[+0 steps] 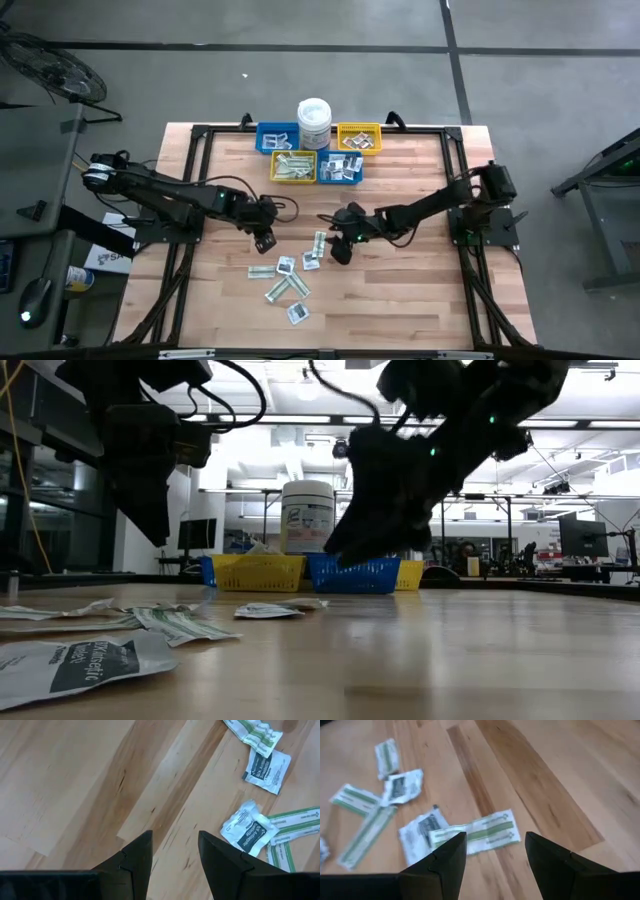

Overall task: Pick & Place First Aid Supplies
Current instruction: Put the green bandage pad into the left yellow bin

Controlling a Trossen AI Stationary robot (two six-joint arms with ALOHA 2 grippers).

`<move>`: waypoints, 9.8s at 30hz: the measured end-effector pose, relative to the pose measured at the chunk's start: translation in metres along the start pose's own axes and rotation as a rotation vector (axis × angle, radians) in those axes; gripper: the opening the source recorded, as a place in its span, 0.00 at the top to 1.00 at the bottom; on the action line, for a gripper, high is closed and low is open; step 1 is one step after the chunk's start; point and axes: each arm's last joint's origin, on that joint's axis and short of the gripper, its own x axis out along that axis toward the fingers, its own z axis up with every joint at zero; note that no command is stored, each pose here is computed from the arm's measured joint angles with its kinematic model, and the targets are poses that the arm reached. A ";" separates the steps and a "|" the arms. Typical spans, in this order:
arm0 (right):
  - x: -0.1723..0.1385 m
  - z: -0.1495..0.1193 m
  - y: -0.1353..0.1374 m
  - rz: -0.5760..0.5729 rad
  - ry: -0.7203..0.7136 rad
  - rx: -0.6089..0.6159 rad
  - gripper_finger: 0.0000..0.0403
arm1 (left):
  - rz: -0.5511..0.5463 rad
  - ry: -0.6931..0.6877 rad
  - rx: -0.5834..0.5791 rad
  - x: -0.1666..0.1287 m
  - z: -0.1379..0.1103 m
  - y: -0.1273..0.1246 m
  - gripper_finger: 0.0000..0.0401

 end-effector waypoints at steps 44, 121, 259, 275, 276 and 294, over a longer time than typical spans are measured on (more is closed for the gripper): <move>0.046 -0.031 -0.012 -0.047 -0.018 -0.266 0.72 | 0.002 0.001 -0.019 0.000 0.000 0.000 0.60; -0.072 0.057 0.036 -0.037 -0.524 -0.216 1.00 | -0.320 -0.617 0.210 -0.022 0.049 -0.038 0.60; -0.134 0.106 -0.091 -0.306 -0.348 -0.032 0.46 | 0.589 0.173 0.763 -0.017 0.184 0.105 0.72; -0.134 0.105 -0.091 -0.309 -0.337 -0.033 0.46 | 0.474 0.124 0.675 -0.016 0.184 0.102 0.72; -0.134 0.105 -0.091 -0.310 -0.331 -0.034 0.46 | 0.454 0.116 0.655 -0.015 0.183 0.101 0.72; -0.133 0.102 -0.091 -0.277 -0.297 -0.004 0.46 | 0.267 -0.005 -0.201 -0.010 0.187 0.123 0.72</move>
